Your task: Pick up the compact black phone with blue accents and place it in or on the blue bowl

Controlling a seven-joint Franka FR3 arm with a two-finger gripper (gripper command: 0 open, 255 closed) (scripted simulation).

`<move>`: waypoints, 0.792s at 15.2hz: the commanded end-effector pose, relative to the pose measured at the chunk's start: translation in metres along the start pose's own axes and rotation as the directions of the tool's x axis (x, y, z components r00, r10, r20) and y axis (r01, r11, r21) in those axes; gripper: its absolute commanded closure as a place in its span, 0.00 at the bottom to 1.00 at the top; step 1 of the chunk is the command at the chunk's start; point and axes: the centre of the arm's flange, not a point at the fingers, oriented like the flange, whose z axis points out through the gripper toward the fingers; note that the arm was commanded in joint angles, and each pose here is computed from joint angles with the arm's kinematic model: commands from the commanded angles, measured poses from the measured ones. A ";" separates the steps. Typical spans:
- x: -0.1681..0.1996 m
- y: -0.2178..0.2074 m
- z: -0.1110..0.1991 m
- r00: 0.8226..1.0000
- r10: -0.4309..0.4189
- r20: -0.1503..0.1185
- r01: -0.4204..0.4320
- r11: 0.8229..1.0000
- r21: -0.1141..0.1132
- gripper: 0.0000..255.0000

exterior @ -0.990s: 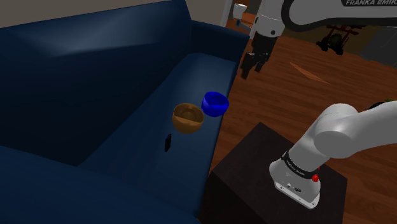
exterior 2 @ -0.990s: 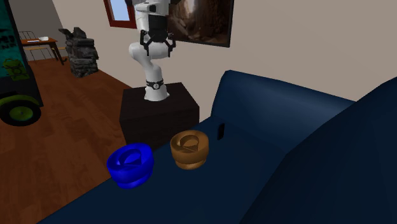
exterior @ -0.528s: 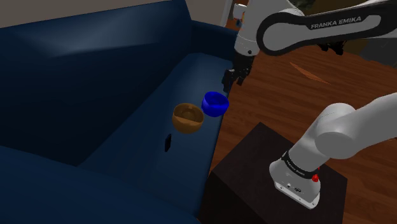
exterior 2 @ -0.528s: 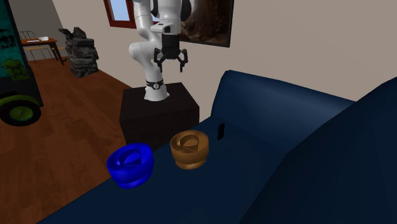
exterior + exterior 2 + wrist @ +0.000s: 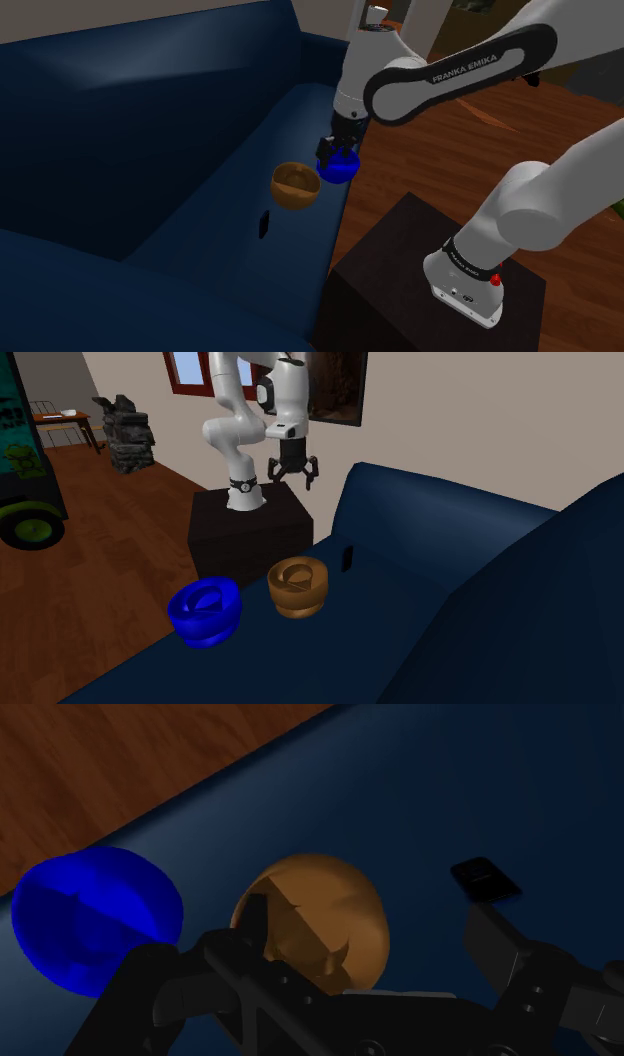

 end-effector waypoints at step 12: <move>0.049 -0.098 0.125 0.999 -0.043 -0.019 0.045 0.997 0.066 0.00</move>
